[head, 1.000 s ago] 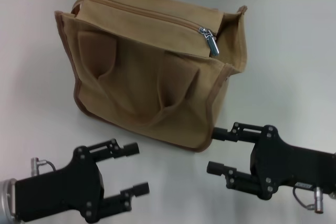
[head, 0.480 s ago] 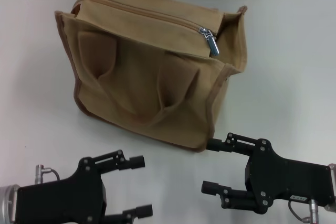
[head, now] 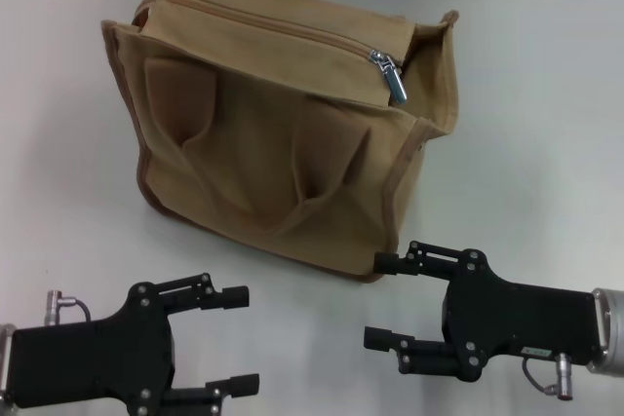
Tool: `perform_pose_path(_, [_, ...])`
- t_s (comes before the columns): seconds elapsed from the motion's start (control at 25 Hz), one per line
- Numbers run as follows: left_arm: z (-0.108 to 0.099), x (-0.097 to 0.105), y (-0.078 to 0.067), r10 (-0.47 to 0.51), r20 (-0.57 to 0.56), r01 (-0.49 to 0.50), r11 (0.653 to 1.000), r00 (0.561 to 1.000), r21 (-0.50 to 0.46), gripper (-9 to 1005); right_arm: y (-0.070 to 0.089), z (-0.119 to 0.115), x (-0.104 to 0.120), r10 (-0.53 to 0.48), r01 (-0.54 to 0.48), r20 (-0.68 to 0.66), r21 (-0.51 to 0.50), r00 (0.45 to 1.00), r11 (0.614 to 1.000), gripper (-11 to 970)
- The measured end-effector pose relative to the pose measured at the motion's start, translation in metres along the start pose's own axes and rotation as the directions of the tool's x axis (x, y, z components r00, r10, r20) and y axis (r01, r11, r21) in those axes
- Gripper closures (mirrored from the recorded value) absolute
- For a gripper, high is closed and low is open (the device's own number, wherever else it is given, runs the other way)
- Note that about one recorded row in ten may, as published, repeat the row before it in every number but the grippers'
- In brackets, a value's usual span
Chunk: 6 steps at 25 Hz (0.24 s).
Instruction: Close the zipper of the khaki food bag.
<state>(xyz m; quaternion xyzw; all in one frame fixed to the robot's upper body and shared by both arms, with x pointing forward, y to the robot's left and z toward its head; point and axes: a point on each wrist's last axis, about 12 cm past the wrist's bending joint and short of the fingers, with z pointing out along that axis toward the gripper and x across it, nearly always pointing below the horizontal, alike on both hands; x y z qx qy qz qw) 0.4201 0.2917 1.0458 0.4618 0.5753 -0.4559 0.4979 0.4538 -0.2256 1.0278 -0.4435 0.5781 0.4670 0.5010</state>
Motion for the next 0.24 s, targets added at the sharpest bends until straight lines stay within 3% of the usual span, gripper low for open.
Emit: perform_pose_path(0.24, [-0.0005, -0.0038, 0.0049, 0.013, -0.011, -0.013, 1.0, 1.0, 0.005, 239, -0.007, 0.0039, -0.0023, -0.017, 0.017, -0.019, -0.002, 1.0, 1.0, 220])
